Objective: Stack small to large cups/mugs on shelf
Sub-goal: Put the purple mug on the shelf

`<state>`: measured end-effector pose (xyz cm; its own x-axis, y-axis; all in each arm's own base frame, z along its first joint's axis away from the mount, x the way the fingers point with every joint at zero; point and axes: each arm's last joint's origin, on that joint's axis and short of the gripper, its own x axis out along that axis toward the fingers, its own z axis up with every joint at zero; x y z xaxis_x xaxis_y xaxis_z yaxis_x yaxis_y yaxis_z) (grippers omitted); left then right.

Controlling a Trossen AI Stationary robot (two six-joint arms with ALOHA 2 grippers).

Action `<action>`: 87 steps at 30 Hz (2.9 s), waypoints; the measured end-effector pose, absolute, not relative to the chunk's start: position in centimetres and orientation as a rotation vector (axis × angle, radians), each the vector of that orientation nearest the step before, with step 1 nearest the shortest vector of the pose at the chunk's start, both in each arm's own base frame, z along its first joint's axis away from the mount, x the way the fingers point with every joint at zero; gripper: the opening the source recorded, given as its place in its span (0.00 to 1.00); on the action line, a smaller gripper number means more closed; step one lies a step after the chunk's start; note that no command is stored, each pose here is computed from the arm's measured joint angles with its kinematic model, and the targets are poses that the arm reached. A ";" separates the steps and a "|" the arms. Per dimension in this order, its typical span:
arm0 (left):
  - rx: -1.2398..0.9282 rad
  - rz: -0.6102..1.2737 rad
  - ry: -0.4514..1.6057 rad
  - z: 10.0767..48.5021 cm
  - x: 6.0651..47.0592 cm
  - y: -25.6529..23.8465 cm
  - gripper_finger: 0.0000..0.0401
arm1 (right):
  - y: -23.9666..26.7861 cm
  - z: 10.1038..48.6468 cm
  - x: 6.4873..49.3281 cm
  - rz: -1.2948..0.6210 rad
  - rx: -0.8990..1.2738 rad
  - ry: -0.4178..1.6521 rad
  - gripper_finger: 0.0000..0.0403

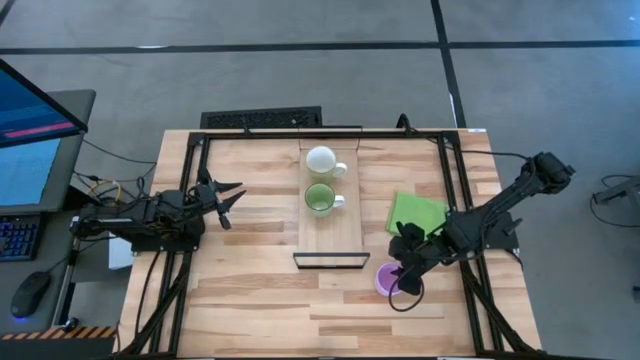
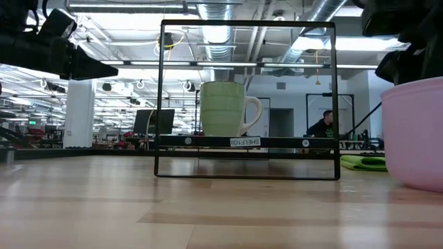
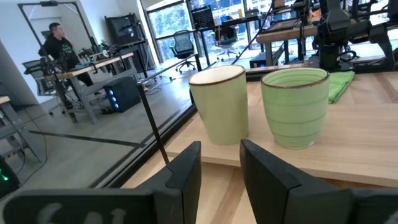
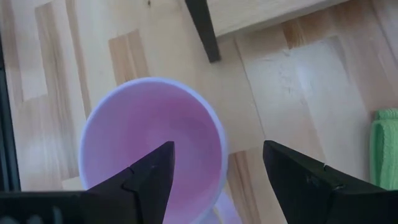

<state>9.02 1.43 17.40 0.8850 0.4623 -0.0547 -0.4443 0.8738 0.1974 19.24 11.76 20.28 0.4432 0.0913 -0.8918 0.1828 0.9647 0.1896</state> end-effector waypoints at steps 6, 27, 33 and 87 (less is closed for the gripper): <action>0.182 0.474 0.101 17.4 9.0 1.4 0.26 | 11.7 20.2 19.2 -0.060 0.272 1.123 0.66; 0.149 0.476 0.094 17.4 9.0 1.4 0.26 | 11.6 19.8 18.0 -0.184 0.365 1.224 0.66; 0.149 0.477 0.094 17.4 9.0 1.4 0.26 | 11.9 19.8 17.8 -0.194 0.434 1.245 0.66; 0.146 0.477 0.093 17.4 9.0 1.4 0.26 | 12.3 20.0 18.3 -0.168 0.482 1.197 0.66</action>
